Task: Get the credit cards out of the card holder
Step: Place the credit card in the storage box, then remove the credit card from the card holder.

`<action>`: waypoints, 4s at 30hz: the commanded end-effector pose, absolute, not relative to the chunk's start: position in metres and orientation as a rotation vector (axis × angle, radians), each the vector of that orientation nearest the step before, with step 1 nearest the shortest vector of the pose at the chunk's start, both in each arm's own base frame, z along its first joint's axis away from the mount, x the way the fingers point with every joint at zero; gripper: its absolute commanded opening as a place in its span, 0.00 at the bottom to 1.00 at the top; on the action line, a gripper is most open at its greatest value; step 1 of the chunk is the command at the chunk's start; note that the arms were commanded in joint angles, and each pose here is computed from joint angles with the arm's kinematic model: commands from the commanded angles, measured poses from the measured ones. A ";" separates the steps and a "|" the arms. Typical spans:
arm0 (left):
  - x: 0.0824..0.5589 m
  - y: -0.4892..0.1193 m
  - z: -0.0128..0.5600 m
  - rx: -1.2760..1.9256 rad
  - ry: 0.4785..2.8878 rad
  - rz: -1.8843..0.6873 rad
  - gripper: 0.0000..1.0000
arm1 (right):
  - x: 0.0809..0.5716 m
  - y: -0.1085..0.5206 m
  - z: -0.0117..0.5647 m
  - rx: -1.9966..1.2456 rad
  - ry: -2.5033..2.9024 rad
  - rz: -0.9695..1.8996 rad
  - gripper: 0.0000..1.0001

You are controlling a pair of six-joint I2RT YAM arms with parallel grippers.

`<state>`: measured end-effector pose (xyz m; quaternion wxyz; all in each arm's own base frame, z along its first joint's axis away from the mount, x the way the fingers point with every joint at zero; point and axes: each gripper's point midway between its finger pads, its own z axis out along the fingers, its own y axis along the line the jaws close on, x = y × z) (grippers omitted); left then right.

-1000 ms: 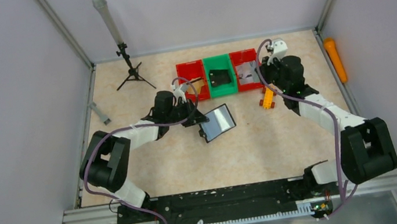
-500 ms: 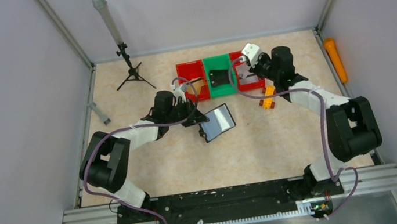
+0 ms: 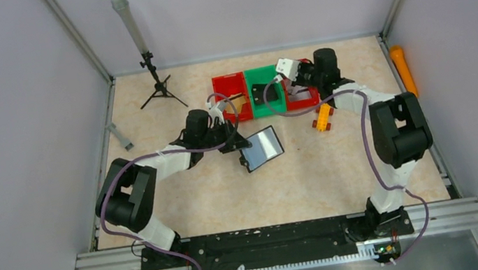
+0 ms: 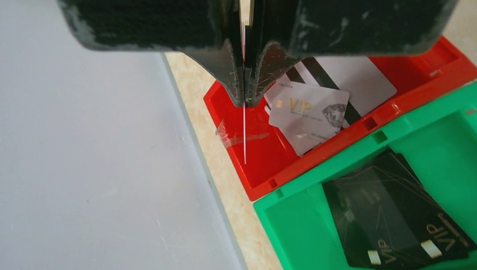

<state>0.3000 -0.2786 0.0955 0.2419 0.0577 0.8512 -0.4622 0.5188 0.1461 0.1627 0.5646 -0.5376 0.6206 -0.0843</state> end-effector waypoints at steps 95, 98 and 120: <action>0.321 -0.285 0.089 0.202 2.365 -1.218 0.11 | 0.289 0.315 0.095 -0.425 1.993 0.874 0.93; 0.320 -0.286 0.091 0.212 2.358 -1.235 0.13 | 0.282 0.312 0.091 -0.448 1.997 0.873 0.90; 0.318 -0.287 0.093 0.203 2.352 -1.256 0.22 | 0.279 0.291 0.124 -0.458 1.846 0.798 0.87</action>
